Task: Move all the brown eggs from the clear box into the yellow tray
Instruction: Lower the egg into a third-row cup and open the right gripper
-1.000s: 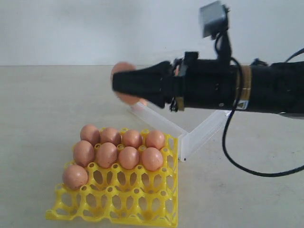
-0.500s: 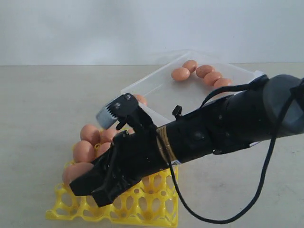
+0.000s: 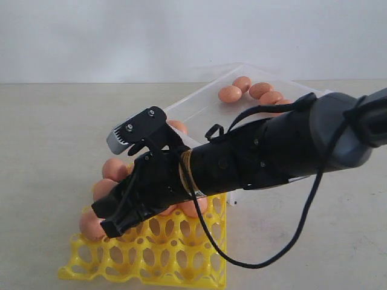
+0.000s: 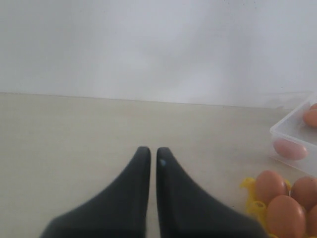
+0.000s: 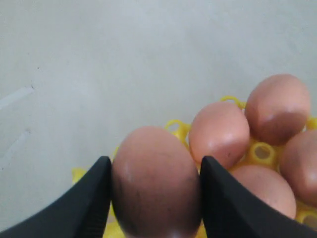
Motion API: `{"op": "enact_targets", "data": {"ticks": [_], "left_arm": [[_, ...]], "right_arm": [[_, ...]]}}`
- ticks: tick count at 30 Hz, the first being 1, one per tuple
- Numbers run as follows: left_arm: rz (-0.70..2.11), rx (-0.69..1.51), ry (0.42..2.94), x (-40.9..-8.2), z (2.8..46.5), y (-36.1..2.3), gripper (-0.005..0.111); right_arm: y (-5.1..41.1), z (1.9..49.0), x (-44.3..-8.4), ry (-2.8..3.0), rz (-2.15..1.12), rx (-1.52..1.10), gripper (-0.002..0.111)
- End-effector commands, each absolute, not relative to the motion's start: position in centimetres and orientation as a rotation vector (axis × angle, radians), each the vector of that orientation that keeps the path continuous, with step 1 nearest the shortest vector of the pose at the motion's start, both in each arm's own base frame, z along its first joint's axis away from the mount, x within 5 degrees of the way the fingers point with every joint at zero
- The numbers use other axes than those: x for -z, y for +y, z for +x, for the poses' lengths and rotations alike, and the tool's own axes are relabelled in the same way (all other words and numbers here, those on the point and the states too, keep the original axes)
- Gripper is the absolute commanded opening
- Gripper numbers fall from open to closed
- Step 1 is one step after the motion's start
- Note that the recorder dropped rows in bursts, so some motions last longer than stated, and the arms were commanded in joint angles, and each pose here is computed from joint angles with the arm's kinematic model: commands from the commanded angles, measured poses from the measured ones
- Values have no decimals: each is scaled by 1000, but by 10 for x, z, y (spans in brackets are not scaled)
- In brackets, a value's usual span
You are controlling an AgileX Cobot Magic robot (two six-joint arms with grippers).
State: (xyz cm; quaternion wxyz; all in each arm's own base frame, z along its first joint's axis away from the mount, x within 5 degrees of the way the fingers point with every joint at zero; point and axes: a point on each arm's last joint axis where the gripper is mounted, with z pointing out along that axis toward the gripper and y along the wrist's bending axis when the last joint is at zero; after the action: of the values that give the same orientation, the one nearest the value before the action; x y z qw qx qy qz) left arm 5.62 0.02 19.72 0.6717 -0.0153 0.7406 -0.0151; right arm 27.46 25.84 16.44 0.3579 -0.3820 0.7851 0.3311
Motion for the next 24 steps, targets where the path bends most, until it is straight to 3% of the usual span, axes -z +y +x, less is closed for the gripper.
{"op": "enact_targets", "data": {"ticks": [1, 24], "left_arm": [[-39, 30, 1662, -197, 56, 0, 4], [-39, 30, 1662, -197, 56, 0, 4]], "right_arm": [[268, 285, -157, 2029, -975, -876, 0], [266, 280, -150, 2017, -1149, -801, 1]]}}
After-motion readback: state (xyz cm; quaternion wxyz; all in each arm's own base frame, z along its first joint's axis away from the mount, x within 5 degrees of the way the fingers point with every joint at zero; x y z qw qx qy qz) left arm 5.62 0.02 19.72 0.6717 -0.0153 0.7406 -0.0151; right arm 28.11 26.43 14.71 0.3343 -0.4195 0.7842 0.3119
